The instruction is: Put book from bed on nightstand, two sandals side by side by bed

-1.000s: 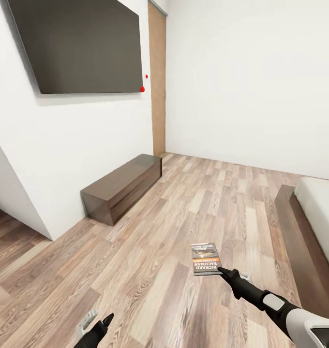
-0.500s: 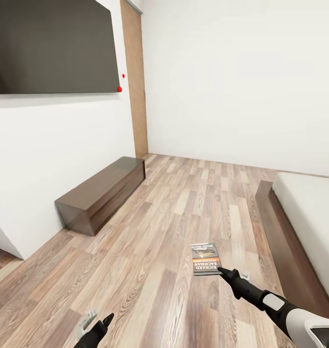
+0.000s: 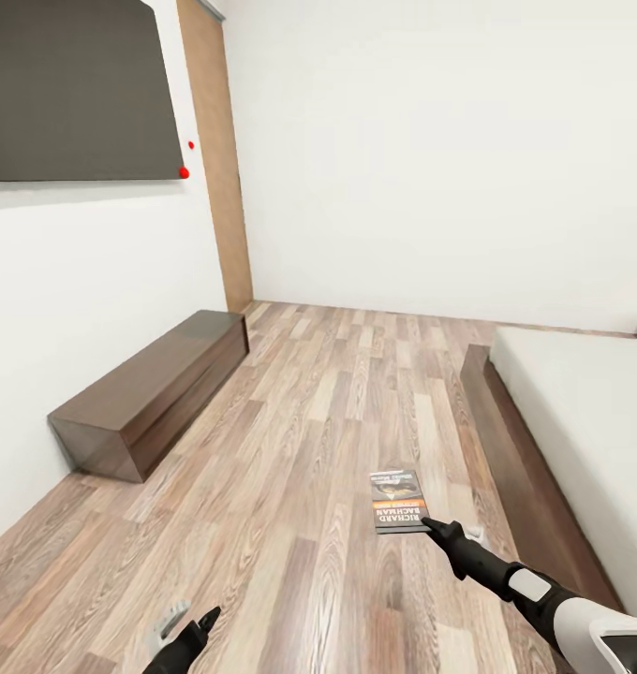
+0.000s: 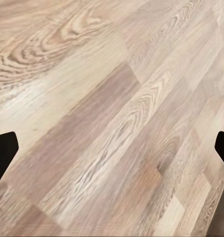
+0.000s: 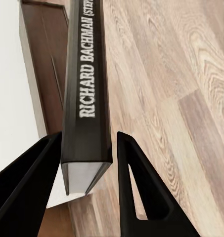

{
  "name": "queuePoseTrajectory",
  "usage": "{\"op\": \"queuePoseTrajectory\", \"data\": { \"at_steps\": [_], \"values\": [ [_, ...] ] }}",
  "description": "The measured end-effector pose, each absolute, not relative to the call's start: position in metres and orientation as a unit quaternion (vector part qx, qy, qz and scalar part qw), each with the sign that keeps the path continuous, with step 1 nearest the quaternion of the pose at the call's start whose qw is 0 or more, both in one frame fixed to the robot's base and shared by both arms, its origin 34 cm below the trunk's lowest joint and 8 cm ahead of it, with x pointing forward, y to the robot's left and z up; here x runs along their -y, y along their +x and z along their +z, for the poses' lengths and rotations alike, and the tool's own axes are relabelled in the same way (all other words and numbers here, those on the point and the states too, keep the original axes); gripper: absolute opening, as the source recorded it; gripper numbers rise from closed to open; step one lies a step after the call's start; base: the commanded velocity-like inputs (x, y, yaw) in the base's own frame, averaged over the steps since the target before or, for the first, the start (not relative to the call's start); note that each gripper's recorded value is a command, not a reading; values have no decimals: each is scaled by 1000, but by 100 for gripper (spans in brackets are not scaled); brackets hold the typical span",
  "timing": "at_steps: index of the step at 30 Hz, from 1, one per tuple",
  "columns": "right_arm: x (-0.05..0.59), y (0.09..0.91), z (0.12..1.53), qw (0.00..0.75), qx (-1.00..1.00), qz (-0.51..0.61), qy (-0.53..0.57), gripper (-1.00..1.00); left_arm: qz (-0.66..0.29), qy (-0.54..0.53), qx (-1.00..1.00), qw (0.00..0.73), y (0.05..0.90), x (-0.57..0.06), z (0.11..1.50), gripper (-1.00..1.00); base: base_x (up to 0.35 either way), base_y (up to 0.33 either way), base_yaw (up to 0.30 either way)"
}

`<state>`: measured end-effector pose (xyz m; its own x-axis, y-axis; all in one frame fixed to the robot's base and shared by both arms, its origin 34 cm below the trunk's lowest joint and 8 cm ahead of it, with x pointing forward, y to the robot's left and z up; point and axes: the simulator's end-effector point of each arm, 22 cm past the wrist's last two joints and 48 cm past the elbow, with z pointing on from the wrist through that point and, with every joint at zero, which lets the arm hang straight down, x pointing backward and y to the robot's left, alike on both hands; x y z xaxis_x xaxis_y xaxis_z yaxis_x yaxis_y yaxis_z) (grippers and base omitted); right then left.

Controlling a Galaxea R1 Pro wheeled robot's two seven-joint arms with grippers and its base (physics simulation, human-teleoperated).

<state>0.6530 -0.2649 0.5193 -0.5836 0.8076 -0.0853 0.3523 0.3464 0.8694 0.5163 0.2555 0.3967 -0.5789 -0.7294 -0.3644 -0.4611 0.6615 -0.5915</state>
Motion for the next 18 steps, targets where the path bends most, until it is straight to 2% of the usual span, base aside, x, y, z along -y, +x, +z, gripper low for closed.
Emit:
{"op": "queuePoseTrajectory", "data": {
  "at_steps": [18],
  "values": [
    [265, 653, 519, 263, -777, 433, 373, -100, -222, -346, -860, 301, 516, -256, 397, 100, 158, 0, -196]
  ]
}}
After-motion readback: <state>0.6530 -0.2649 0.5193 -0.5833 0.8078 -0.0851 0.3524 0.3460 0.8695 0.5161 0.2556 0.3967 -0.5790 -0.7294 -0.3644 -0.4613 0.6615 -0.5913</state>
